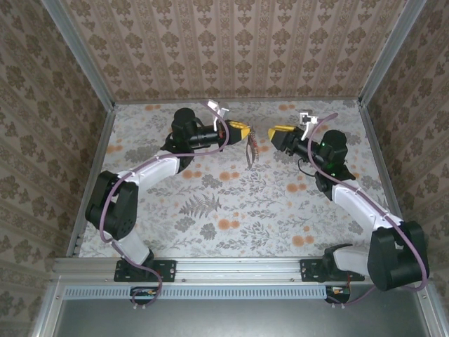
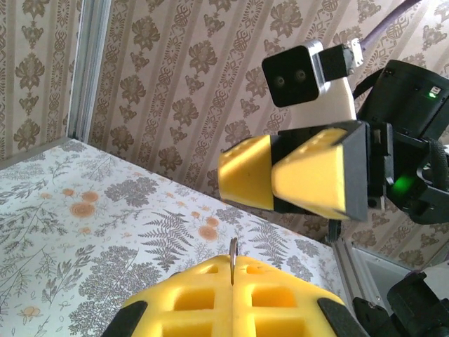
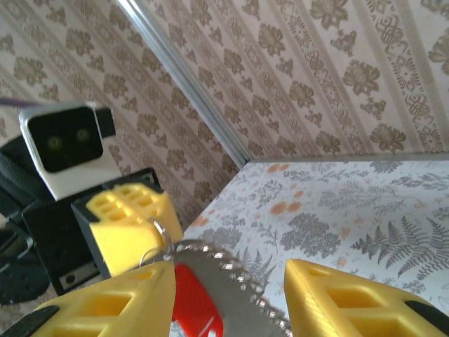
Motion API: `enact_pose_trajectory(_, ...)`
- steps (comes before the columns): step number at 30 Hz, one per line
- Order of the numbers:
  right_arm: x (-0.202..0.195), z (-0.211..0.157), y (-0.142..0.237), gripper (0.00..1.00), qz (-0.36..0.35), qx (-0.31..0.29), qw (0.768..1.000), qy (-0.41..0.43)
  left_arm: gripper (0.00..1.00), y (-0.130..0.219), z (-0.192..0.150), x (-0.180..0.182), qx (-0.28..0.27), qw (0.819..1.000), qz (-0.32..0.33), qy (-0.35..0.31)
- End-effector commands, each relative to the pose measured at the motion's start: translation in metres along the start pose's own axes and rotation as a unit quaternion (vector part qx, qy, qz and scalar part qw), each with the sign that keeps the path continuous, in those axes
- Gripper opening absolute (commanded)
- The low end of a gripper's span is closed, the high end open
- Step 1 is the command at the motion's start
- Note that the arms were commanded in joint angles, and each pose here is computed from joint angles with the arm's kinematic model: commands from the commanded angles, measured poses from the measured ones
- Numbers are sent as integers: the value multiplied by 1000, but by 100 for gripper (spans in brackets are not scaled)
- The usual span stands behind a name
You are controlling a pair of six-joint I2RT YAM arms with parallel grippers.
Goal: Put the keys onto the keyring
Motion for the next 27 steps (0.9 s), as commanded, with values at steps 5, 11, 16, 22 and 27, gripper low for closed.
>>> enact_pose_trajectory(5,13,13,-5,45,88,-17,996,6,0,4,18,-16,-26,998,-30,-40)
enact_pose_trajectory(11,20,15,-11,44,127,-4,992,9,0,-3,17,-15,-24,998,-47,-39)
enact_pose_trajectory(16,27,12,-21,42,155,17,988,13,0,-8,19,-15,-22,997,-57,-37)
enact_pose_trajectory(22,30,9,-30,36,169,27,985,15,0,-11,19,-18,-19,997,-60,-36)
enact_pose_trajectory(27,32,7,-31,26,174,32,984,16,0,-13,20,-18,-18,997,-61,-37)
Point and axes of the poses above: each hand's point on the last joint's axis, 136 mm out from that joint toward the fingers, its own y axis back along the fingers, its own x axis along the line the jaws close on, z = x × y, the point moved 9 cm from there along y, back along the fingers
